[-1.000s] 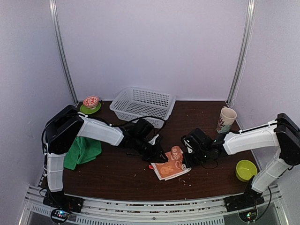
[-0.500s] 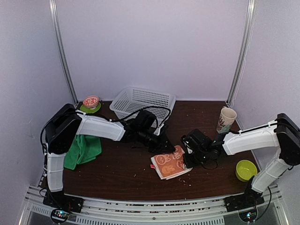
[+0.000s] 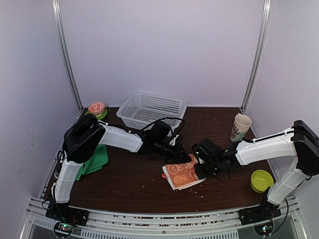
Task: Roll the towels
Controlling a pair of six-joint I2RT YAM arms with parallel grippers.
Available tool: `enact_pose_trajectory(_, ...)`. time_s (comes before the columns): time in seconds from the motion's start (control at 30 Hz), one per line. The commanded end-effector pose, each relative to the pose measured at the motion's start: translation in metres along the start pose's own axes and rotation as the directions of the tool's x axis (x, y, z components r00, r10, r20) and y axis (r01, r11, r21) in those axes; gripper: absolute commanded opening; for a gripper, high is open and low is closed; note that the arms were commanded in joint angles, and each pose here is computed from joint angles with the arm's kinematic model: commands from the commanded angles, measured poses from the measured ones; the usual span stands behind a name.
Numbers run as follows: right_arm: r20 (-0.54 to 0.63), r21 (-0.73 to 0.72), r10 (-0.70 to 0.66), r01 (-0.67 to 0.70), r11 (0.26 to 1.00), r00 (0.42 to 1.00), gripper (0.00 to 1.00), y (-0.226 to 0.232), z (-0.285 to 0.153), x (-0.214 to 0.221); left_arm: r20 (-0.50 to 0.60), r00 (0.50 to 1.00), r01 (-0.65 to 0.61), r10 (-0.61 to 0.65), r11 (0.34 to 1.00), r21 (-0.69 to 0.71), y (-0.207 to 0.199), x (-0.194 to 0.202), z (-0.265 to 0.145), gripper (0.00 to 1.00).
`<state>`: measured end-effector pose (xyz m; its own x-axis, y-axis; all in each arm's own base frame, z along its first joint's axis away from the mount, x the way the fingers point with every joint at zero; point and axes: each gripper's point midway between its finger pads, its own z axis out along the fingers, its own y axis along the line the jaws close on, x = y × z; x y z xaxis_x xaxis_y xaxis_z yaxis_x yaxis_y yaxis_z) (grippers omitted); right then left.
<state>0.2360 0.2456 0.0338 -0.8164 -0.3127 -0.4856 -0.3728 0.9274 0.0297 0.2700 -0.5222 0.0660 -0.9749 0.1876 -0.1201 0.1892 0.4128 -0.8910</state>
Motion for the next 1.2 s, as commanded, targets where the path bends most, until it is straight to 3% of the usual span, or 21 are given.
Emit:
enact_pose_trajectory(0.0, -0.015, 0.017, -0.037, 0.037, 0.999, 0.999, 0.14, -0.001, 0.0, 0.006, 0.008, 1.0, -0.008, 0.007, 0.997, 0.073, -0.009, -0.009, 0.007, 0.09)
enact_pose_trajectory(0.1, -0.007, 0.0, -0.034, 0.034, 0.999, 0.999, 0.19, 0.001, -0.002, 0.004, 0.018, 1.0, 0.016, -0.017, 0.999, 0.052, 0.003, -0.012, 0.009, 0.08)
enact_pose_trajectory(0.3, 0.02, -0.087, 0.01, -0.009, 0.996, 1.0, 0.45, 0.01, -0.017, -0.002, 0.046, 0.995, 0.09, -0.088, 0.996, -0.029, 0.036, -0.015, 0.007, 0.06)
enact_pose_trajectory(0.4, 0.017, -0.133, 0.052, -0.05, 0.99, 0.998, 0.51, 0.015, -0.021, -0.004, 0.052, 0.994, 0.098, -0.095, 0.994, -0.042, 0.041, -0.016, 0.007, 0.06)
enact_pose_trajectory(0.53, -0.002, -0.16, 0.073, -0.072, 0.985, 0.997, 0.51, 0.016, -0.018, -0.001, 0.054, 0.994, 0.1, -0.097, 0.994, -0.047, 0.042, -0.016, 0.007, 0.06)
enact_pose_trajectory(0.73, -0.054, -0.112, 0.007, -0.013, 0.994, 0.999, 0.38, 0.003, -0.009, 0.023, 0.053, 0.994, 0.098, -0.095, 0.994, -0.049, 0.043, -0.016, 0.007, 0.06)
enact_pose_trajectory(0.9, -0.105, -0.052, -0.049, 0.043, 0.998, 0.993, 0.37, -0.011, -0.006, 0.044, 0.053, 0.994, 0.101, -0.099, 0.994, -0.051, 0.044, -0.016, 0.009, 0.06)
enact_pose_trajectory(1.03, -0.096, -0.059, -0.03, 0.024, 0.998, 0.995, 0.42, -0.012, -0.012, 0.044, 0.051, 0.994, 0.095, -0.093, 0.994, -0.047, 0.044, -0.016, 0.009, 0.06)
enact_pose_trajectory(1.17, -0.022, -0.164, 0.117, -0.119, 0.979, 0.993, 0.53, -0.004, -0.027, 0.012, 0.051, 0.995, 0.09, -0.088, 0.995, -0.046, 0.043, -0.015, 0.008, 0.06)
